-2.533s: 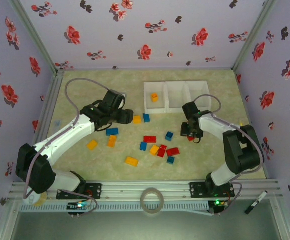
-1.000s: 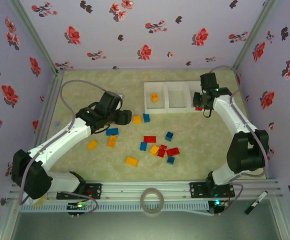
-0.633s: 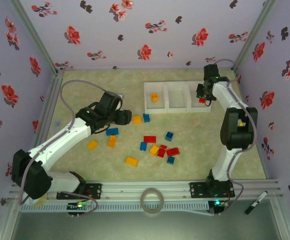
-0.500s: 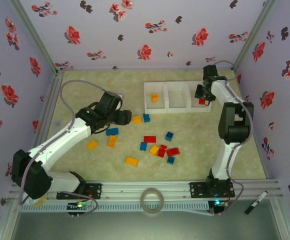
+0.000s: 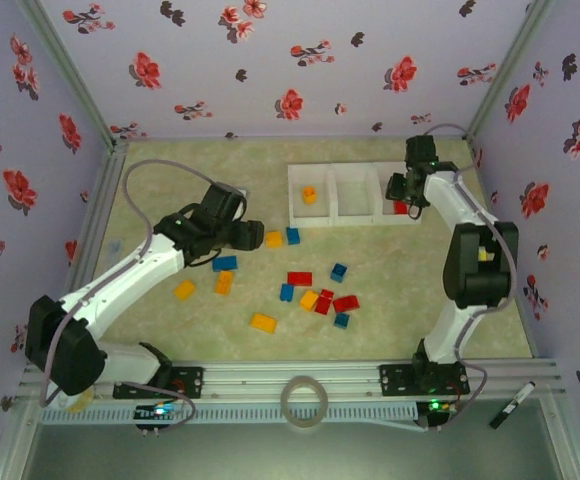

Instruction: Sort the legos into containers by color

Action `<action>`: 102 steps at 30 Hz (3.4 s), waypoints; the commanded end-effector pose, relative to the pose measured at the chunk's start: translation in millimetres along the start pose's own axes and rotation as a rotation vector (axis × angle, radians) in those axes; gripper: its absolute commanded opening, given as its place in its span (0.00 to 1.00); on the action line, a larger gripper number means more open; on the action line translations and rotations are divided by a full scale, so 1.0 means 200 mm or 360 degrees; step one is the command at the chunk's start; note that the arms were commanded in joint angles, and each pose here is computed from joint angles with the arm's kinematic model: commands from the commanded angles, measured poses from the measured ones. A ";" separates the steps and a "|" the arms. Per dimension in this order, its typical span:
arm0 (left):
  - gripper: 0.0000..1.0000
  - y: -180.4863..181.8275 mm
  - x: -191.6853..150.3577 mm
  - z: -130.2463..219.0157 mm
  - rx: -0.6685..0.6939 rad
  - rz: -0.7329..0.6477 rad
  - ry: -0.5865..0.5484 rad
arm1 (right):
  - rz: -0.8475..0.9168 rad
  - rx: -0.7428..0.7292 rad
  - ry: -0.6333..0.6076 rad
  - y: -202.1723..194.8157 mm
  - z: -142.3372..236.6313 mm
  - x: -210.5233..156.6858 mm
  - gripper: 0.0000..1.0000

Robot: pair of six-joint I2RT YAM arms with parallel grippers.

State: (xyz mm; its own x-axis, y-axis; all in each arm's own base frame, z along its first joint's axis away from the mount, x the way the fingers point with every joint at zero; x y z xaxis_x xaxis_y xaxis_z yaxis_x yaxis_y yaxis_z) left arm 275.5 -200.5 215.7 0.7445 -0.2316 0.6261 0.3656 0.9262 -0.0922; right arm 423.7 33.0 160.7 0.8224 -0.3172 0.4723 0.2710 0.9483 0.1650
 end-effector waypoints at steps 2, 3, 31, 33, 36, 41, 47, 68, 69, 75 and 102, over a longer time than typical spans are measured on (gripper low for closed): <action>0.69 -0.02 0.02 -0.02 0.0014 0.0026 0.0017 | 0.0037 0.0106 -0.0096 0.13 0.14 -0.09 0.52; 0.69 -0.02 0.01 -0.03 0.0016 0.0033 0.0029 | 0.0052 0.0122 -0.0100 0.16 0.16 -0.12 0.52; 0.71 -0.15 0.00 -0.60 0.0061 0.0189 0.0264 | 0.0214 0.0341 0.0079 0.41 0.27 -0.77 0.50; 0.73 -0.16 0.00 -0.63 0.0066 0.0185 0.0274 | 0.0217 0.0339 0.0087 0.40 0.26 -0.79 0.50; 0.76 -0.16 -0.01 -0.68 0.0129 0.0184 0.0300 | 0.0219 0.0325 0.0097 0.39 0.26 -0.80 0.50; 0.78 -0.16 -0.03 -0.76 0.0173 0.0177 0.0347 | 0.0220 0.0315 0.0095 0.38 0.26 -0.81 0.51; 0.78 -0.15 -0.06 -0.82 0.0215 0.0175 0.0390 | 0.0221 0.0305 0.0103 0.38 0.25 -0.81 0.52; 0.39 -0.13 0.04 -0.74 0.0307 0.0126 0.0344 | 0.0226 0.0233 0.0037 0.32 0.32 -0.82 0.51; 0.39 -0.13 0.06 -0.71 0.0305 0.0118 0.0332 | 0.0226 0.0219 0.0021 0.31 0.33 -0.81 0.51; 0.38 -0.19 0.21 -0.59 0.0255 0.0060 0.0213 | 0.0223 0.0137 -0.0055 0.25 0.36 -0.79 0.49; 0.42 -0.28 0.84 -1.00 0.0128 -0.0139 -0.0066 | 0.0222 0.0071 -0.0071 0.12 0.44 -0.85 0.50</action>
State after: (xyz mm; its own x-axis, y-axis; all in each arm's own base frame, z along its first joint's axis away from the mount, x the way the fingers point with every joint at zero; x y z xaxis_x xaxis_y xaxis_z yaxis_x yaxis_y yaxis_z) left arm 476.9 -353.1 169.8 0.7131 -0.2861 0.6400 0.3578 0.9336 0.0187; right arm 255.1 115.4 165.2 0.8160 -0.1894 0.5461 0.1160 0.9792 0.1663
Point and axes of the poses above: each hand's point on the last joint's axis, 136 mm out from that joint toward the fingers, its own z axis back along the fingers, its own y axis along the line the jaws close on, x = y × z, the point moved 4 cm from there along z, back along the fingers, and after that the axes turned 7 degrees about -z, right-handed, at the moved point
